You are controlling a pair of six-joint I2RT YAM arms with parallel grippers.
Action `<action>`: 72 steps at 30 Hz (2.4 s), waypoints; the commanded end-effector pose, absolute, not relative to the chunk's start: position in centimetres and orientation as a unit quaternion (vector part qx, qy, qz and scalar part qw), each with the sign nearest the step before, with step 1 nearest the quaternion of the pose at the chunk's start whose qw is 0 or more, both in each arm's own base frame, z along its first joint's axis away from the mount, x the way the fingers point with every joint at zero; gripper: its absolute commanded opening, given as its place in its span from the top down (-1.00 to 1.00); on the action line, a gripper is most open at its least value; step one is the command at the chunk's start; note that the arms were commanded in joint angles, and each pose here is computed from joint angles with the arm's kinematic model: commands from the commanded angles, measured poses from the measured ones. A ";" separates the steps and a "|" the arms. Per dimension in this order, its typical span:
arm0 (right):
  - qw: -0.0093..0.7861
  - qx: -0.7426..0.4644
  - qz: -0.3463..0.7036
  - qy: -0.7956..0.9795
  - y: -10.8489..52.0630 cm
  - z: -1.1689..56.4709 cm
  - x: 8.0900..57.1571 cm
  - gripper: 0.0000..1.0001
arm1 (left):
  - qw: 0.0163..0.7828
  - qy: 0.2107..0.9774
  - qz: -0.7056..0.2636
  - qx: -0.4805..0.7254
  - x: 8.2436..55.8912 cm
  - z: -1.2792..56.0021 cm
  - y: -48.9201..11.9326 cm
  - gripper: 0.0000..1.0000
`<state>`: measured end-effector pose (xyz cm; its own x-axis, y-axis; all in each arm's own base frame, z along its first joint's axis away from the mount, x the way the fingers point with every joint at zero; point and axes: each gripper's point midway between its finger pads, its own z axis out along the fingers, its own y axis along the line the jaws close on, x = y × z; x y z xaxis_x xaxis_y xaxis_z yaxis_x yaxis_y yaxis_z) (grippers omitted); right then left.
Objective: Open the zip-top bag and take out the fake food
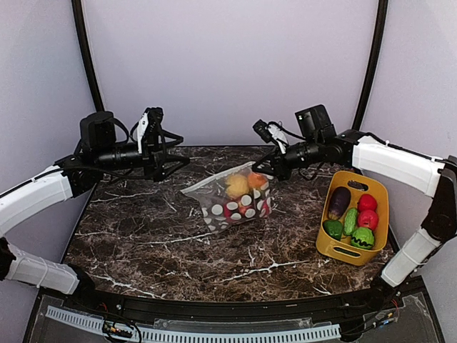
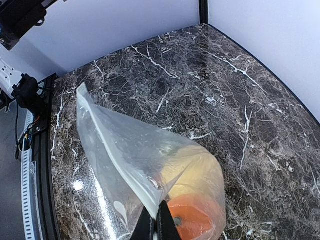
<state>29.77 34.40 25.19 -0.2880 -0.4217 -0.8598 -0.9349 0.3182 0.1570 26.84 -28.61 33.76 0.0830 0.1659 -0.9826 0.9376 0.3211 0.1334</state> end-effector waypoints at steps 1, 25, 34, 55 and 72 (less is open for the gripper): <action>0.308 -0.460 0.338 0.761 35.2 23.4 28.7 1.00 | 0.563 0.591 -0.299 0.494 26.7 33.7 -28.3 -0.51; 0.255 -0.510 0.421 0.705 39.4 24.3 23.3 1.00 | 0.426 0.582 -0.220 0.657 24.6 21.7 -35.5 0.57; 0.379 -0.514 0.409 0.652 36.2 27.2 22.3 -0.33 | 0.448 0.571 -0.247 0.641 23.4 22.6 -33.8 0.98; 0.489 -0.501 0.442 0.560 35.9 26.8 21.0 -0.21 | 0.470 0.529 -0.360 0.608 21.8 25.9 -32.5 0.98; 0.470 -0.516 0.473 0.537 37.4 27.6 20.3 0.07 | 0.460 0.533 -0.366 0.608 21.8 25.3 -32.7 0.98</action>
